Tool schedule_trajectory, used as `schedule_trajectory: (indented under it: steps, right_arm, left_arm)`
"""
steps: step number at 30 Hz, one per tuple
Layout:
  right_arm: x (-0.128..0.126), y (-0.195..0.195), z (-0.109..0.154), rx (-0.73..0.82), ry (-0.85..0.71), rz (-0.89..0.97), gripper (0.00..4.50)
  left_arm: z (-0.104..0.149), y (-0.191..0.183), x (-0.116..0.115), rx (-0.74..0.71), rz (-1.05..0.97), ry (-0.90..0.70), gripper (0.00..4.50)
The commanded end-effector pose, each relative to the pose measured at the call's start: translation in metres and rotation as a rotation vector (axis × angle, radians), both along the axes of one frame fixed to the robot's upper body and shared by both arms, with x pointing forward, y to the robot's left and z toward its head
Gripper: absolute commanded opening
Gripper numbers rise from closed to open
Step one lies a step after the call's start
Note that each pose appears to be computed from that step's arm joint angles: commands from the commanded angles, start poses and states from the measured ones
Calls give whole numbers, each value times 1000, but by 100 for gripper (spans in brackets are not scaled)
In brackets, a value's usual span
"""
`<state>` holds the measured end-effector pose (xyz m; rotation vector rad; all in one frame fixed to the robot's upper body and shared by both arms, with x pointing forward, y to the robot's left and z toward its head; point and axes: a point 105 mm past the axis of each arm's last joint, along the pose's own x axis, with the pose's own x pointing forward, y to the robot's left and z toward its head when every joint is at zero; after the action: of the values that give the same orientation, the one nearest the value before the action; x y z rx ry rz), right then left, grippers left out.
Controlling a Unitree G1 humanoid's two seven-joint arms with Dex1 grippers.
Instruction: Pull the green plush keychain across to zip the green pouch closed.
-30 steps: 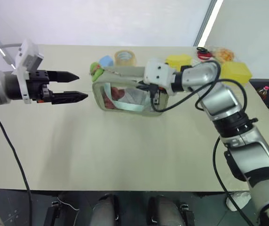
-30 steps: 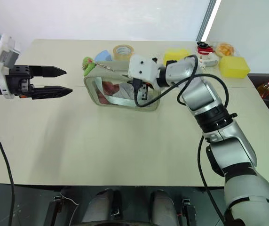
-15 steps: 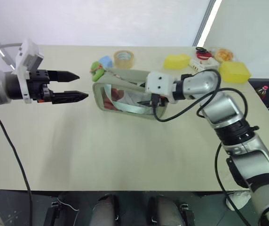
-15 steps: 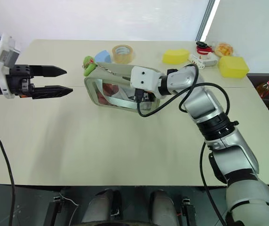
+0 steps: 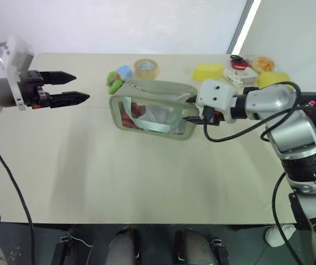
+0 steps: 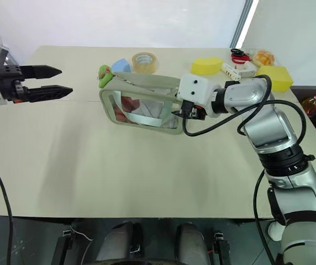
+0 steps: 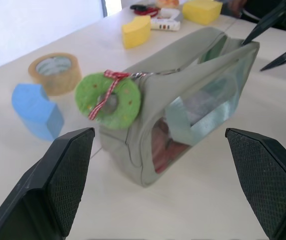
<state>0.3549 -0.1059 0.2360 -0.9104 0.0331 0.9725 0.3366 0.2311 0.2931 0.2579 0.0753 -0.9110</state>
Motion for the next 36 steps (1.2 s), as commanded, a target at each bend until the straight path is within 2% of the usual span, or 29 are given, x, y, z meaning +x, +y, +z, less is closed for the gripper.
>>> schedule_trajectory:
  steps: [1,2,5,6,11,15,18,23,27,32,36]
  right_arm:
    - [-1,0,3,-32,-45,16,207]
    - [-4,2,2,-36,-39,30,181]
    - [-7,-1,1,-51,-36,39,32]
    - [-7,-6,0,-64,-40,28,5]
    - [-4,-24,-2,-105,-52,-15,5]
    - [-3,-20,-3,-95,-53,-10,5]
    - [-4,-18,-10,-100,-39,0,5]
    - [-5,-14,-13,-96,-28,12,5]
    - [-7,-11,-13,-92,-26,18,5]
    - [-8,-9,-13,-87,-25,21,5]
    - [-9,-8,-11,-84,-26,24,5]
  left_arm:
    - [10,-2,2,16,-10,-44,450]
    - [9,-2,3,17,-10,-44,450]
    - [6,1,8,20,1,-45,450]
    - [5,2,13,12,17,-51,450]
    - [0,-4,35,-31,67,-80,450]
    - [-16,-21,61,-70,118,-98,450]
    - [-15,-28,81,-169,181,-103,450]
    - [-18,-39,99,-218,203,-103,450]
    - [-24,-45,103,-222,183,-85,450]
    - [-37,-61,94,-170,51,-40,450]
    - [-43,-59,95,-163,57,-21,450]
